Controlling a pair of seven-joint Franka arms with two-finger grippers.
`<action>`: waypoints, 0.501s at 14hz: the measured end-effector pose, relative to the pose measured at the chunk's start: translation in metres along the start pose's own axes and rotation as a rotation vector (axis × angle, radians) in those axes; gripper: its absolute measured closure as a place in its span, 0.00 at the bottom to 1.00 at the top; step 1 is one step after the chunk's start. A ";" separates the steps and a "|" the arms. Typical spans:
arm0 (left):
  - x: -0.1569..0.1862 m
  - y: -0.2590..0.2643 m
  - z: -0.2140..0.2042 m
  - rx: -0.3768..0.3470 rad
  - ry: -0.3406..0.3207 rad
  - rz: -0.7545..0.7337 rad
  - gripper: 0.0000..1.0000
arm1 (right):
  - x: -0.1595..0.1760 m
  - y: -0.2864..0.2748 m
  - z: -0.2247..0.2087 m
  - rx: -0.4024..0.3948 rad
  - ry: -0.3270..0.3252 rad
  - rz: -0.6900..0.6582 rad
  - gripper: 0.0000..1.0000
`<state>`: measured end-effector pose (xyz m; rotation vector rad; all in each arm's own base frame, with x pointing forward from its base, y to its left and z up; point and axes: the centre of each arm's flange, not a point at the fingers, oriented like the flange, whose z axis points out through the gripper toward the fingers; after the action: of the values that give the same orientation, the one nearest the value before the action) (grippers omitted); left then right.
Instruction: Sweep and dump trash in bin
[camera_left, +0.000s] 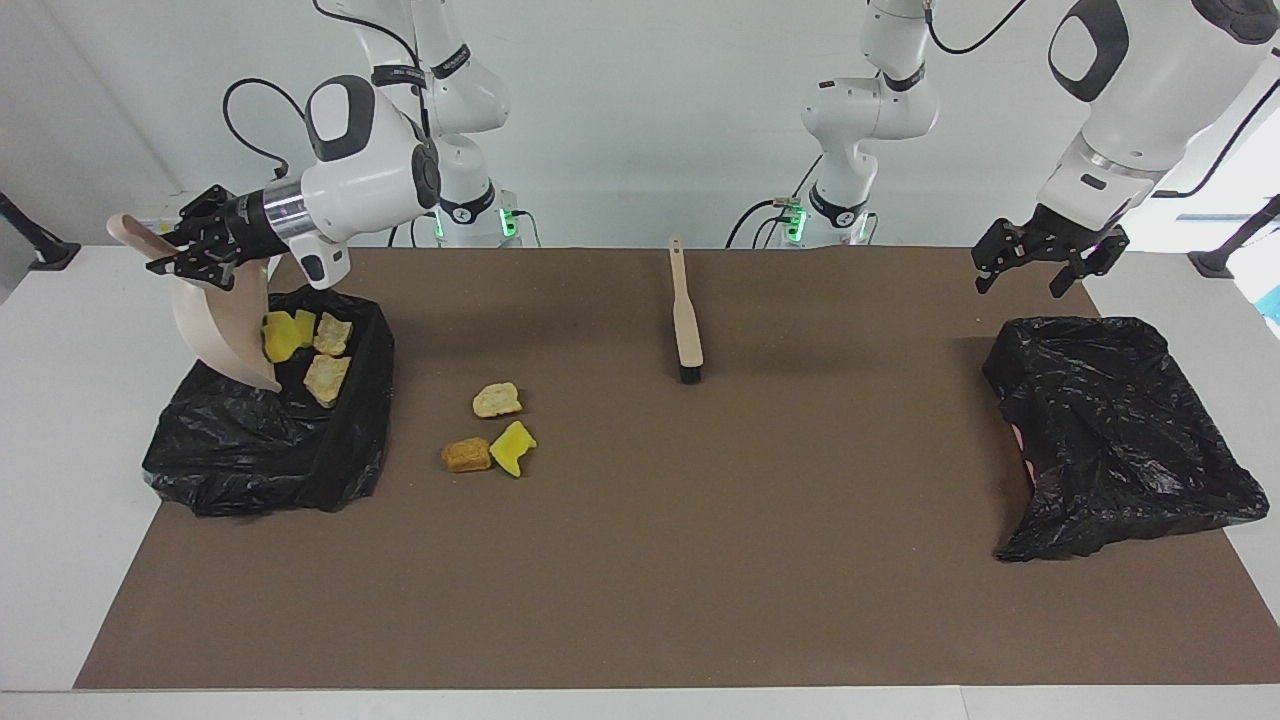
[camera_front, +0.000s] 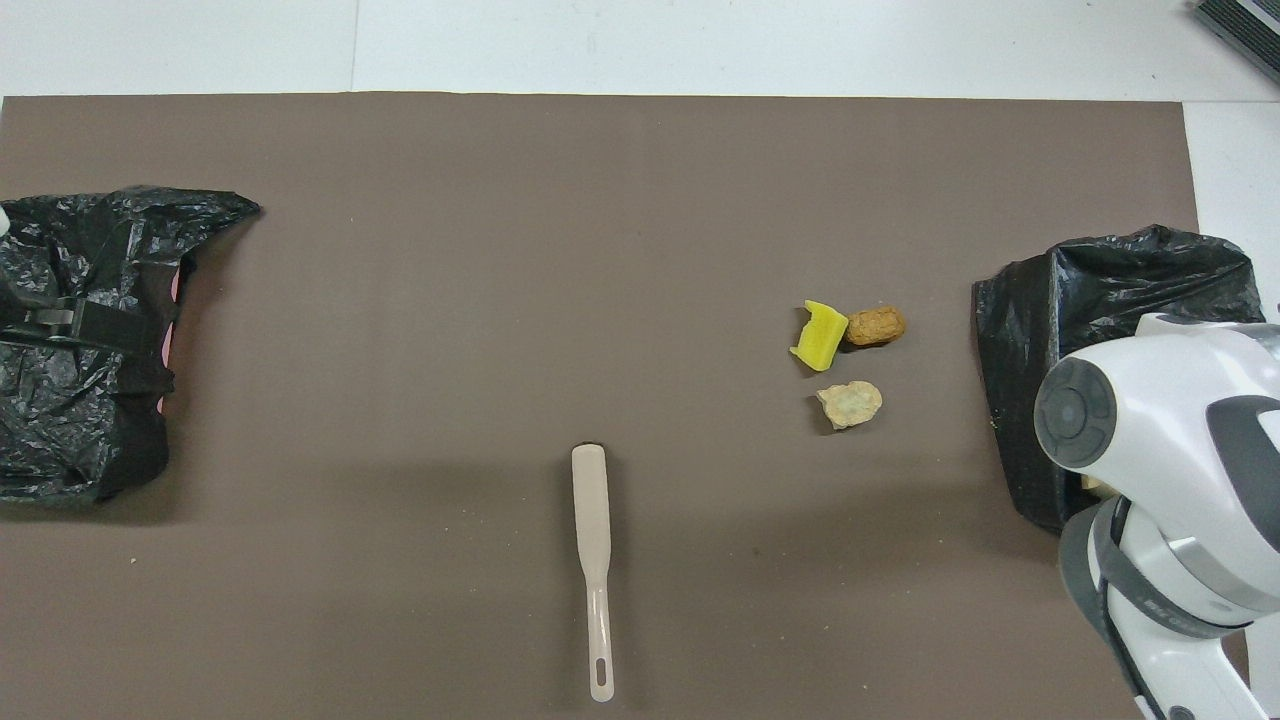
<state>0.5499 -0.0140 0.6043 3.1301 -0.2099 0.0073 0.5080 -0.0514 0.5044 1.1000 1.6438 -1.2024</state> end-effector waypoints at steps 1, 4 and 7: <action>0.000 0.000 0.000 0.000 -0.001 0.000 0.00 | 0.002 0.000 -0.001 0.008 -0.004 -0.004 0.69; 0.000 0.000 0.000 0.000 -0.001 0.001 0.00 | -0.007 -0.003 -0.004 0.031 -0.016 0.012 0.69; 0.000 0.000 0.000 0.000 -0.002 0.003 0.00 | -0.055 -0.019 -0.022 0.065 0.093 0.115 0.69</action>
<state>0.5497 -0.0142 0.6041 3.1298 -0.2144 0.0050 0.5040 -0.0437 0.5658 1.2900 1.5973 -1.1523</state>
